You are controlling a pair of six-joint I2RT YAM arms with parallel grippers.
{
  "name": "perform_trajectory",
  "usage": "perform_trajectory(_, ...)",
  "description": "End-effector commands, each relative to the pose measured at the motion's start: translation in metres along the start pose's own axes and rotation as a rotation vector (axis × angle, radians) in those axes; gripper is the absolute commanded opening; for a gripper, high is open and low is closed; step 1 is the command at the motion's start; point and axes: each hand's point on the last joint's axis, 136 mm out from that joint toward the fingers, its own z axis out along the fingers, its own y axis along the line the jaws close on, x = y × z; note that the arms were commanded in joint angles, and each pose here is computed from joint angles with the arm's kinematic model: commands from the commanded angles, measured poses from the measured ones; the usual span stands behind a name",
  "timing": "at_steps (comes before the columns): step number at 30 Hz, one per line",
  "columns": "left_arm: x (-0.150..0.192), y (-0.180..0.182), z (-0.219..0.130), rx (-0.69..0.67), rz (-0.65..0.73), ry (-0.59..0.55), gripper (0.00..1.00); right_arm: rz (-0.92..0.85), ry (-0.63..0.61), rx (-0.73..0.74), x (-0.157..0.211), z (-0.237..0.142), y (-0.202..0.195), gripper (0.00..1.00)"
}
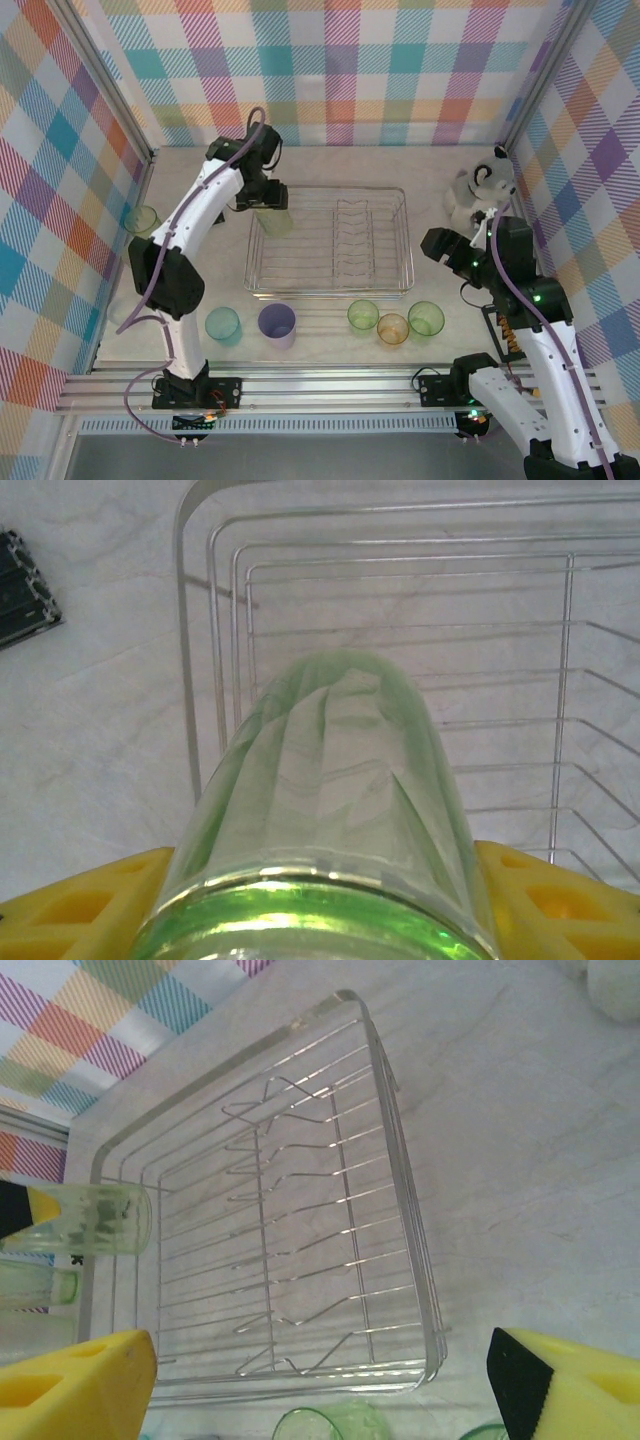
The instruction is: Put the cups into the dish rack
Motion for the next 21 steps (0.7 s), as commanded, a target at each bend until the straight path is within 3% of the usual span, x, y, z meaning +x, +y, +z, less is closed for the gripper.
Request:
perform_trajectory(1,-0.007,-0.004,0.003,-0.019,0.033,0.006,0.00,-0.033,-0.003,0.020,0.001,-0.015,-0.001,0.87)
perform_trajectory(13,-0.026,0.001,0.040,-0.100,0.027,0.016,0.00,-0.078,-0.113,0.181,-0.003,-0.043,-0.035,0.91)
perform_trajectory(21,-0.035,0.003,0.049,-0.100,0.012,0.014,0.00,-0.080,-0.093,0.203,0.003,-0.040,-0.042,0.91)
